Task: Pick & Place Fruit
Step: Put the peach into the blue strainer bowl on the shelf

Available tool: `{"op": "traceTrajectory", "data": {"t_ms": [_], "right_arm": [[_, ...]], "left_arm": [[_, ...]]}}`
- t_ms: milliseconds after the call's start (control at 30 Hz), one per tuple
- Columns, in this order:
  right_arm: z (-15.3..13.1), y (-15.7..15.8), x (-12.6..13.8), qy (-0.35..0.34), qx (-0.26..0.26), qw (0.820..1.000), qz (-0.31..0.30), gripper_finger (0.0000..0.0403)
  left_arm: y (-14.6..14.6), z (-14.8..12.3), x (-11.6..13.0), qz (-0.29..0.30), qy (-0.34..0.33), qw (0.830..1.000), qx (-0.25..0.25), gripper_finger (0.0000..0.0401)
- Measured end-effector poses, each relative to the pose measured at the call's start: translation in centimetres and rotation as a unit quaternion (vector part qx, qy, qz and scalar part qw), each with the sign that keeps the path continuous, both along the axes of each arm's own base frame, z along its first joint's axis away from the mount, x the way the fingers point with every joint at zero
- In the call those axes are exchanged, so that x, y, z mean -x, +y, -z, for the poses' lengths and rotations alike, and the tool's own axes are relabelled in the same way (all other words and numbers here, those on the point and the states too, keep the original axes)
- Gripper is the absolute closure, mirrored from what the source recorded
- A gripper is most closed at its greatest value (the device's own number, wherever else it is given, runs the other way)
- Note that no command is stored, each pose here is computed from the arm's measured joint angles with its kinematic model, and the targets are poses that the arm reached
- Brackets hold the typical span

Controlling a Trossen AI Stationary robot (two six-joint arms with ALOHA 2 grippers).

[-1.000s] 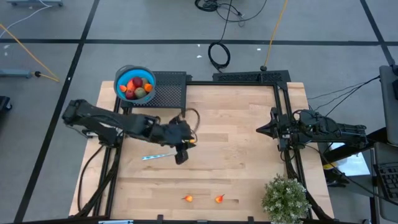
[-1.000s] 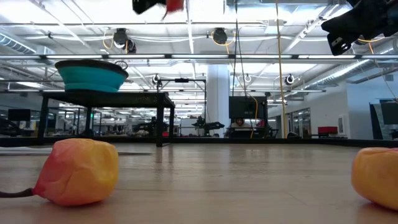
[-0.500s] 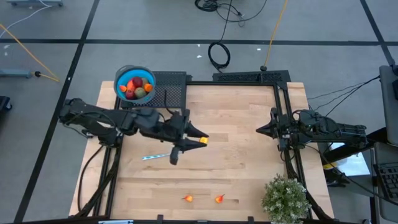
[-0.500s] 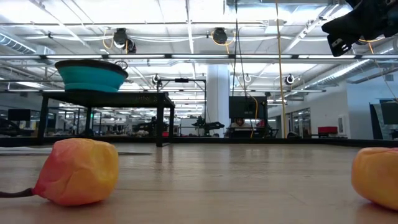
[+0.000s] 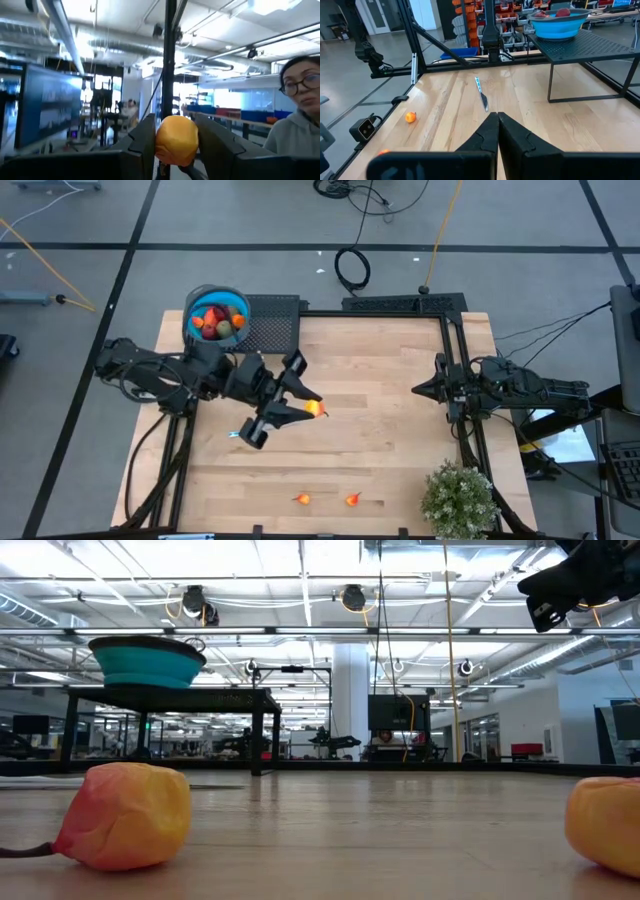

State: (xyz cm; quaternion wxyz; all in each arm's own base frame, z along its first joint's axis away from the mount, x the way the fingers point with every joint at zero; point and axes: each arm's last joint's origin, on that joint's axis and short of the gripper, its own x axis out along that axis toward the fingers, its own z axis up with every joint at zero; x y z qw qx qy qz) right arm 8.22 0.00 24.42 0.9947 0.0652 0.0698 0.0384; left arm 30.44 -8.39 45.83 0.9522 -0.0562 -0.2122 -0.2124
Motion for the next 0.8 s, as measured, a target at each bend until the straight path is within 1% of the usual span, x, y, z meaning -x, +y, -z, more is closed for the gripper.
{"op": "traceTrajectory", "data": {"t_ms": [100,367,467,533,633,700,800], "right_arm": [[0.0,0.0,0.0,0.0,0.0,1.0,0.0,0.0403],[0.0,0.0,0.0,0.0,0.0,1.0,0.0,0.0403],[0.0,0.0,0.0,0.0,0.0,1.0,0.0,0.0403],[0.0,0.0,0.0,0.0,0.0,1.0,0.0,0.0403],[0.0,0.0,0.0,0.0,0.0,1.0,0.0,0.0403],[0.0,0.0,0.0,0.0,0.0,1.0,0.0,0.0403],[0.0,0.0,0.0,0.0,0.0,1.0,0.0,0.0403]], "left_arm": [[-0.2,0.0,0.1,-0.001,-0.006,1.0,-0.01,0.0279],[-0.3,0.1,0.0,0.002,0.001,1.0,-0.008,0.0279],[-0.2,0.0,0.0,-0.015,0.004,1.0,0.005,0.0279],[0.0,0.0,0.0,-0.043,0.011,0.998,0.034,0.0279],[0.5,-0.1,-0.1,-0.101,0.02,0.99,0.1,0.0279],[0.8,-0.2,-0.1,-0.139,0.023,0.978,0.153,0.0279],[1.3,-0.3,0.0,-0.185,0.023,0.955,0.231,0.0279]]}}
